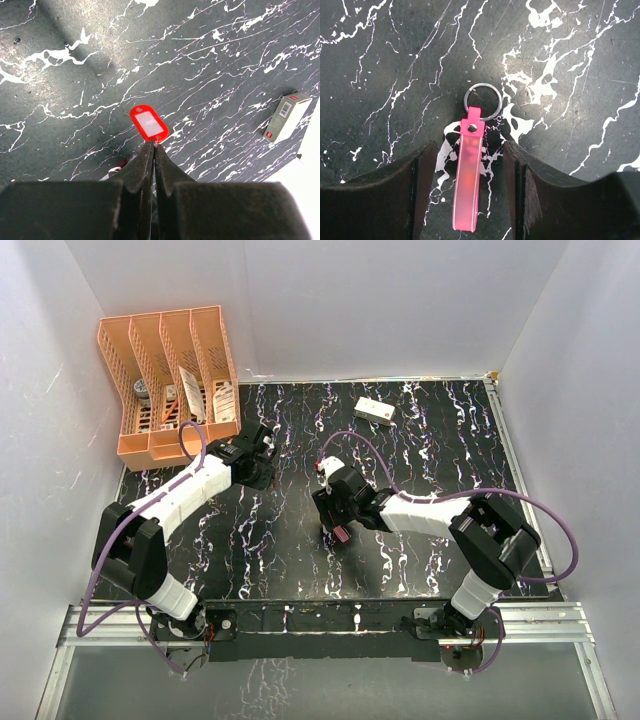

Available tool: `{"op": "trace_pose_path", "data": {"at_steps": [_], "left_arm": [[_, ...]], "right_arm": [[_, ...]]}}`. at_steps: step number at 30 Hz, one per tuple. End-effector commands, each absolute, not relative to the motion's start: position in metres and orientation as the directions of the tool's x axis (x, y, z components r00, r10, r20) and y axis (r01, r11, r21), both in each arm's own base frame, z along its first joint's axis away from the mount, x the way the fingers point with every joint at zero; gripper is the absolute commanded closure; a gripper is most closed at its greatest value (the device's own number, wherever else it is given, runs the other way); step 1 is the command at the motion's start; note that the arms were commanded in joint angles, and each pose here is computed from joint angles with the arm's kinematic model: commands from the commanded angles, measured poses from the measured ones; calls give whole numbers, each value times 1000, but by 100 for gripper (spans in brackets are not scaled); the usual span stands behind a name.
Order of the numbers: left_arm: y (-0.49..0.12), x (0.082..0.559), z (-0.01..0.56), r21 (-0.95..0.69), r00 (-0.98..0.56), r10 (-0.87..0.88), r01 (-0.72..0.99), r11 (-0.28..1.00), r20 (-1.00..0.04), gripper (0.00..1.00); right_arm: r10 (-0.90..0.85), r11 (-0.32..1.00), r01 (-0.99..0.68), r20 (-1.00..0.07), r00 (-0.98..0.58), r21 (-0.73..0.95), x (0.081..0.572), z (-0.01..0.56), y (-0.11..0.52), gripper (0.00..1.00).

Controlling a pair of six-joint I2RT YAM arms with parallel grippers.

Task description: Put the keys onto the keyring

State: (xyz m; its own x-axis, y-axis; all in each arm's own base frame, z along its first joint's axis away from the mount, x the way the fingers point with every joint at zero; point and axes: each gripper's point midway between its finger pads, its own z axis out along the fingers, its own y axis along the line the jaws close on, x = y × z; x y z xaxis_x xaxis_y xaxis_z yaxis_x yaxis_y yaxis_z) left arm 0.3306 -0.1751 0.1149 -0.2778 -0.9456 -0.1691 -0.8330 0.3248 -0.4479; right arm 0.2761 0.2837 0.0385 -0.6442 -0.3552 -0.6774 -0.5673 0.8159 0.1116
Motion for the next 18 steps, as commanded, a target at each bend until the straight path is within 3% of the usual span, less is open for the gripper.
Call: {"op": "trace_pose_path", "data": {"at_steps": [1,14,18], "left_arm": [[-174,329,124,-461,-282,-946,-826,325,-162,100],[-174,327,122,-461,-283,-946,-826,323,-157,100],[-174,327,123,-464,-282,-946,-825,323,-157,100]], "right_arm": [[-300,815,-560,-715,-631,153,283,45,295,47],[-283,847,-511,-690,-666,145,288,23,292,50],[-281,858,-493,-675,-682,141,287,16,290,60]]}}
